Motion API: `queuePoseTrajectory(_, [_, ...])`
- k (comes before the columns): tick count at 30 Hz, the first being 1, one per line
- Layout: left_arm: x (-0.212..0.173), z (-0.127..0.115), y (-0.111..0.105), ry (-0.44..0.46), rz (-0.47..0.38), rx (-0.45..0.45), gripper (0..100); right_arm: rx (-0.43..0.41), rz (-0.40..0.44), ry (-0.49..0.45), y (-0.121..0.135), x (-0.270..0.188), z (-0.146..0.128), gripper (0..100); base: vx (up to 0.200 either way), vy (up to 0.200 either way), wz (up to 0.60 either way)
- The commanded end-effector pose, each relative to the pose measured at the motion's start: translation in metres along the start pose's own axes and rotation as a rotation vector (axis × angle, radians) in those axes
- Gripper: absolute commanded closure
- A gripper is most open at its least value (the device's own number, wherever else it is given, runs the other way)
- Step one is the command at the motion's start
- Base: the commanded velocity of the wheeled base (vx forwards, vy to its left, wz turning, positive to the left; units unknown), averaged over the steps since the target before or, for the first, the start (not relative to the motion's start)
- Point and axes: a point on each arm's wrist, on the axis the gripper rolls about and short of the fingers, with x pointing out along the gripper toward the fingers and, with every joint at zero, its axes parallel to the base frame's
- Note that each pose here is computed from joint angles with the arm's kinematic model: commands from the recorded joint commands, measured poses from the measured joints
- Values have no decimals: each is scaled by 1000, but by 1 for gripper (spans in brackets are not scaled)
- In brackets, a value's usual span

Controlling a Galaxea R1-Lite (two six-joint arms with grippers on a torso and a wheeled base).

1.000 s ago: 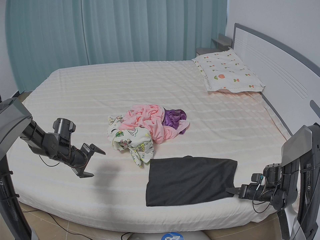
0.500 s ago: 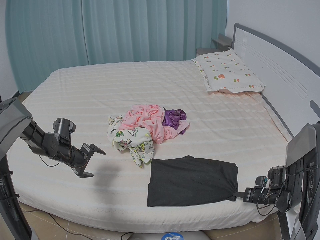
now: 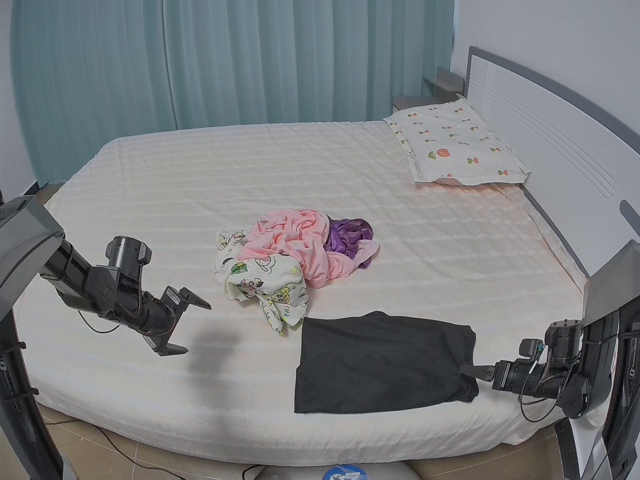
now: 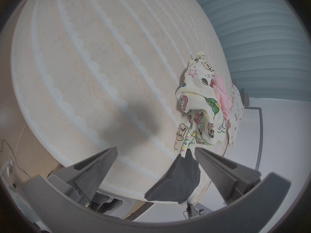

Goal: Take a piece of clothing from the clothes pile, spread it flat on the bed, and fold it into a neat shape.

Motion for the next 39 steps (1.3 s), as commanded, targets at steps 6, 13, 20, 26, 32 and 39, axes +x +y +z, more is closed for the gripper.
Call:
queuePoseTrajectory(6, [0, 0, 0, 0, 0, 0, 0, 44, 134, -145, 67, 54, 18, 0, 0, 0, 0])
queuePoseTrajectory(13, [0, 0, 0, -2, 2, -2, 0, 37, 166, -85, 69, 96, -2, 0, 0, 0, 0])
queuePoseTrajectory(20, [0, 0, 0, -2, 2, -2, 0, 77, 128, -88, 47, 115, -2, 0, 0, 0, 0])
queuePoseTrajectory(26, [0, 0, 0, -2, 2, -2, 0, 153, 137, -100, 46, 117, 0, 0, 0, 0, 0])
queuePoseTrajectory(32, [0, 0, 0, -2, 2, -2, 0, 138, 187, -181, 64, 99, 26, 0, 0, 0, 0])
queuePoseTrajectory(39, [0, 1, -1, -4, -1, 1, 0, 149, 149, -245, 49, 89, 43, 0, 0, 0, 0])
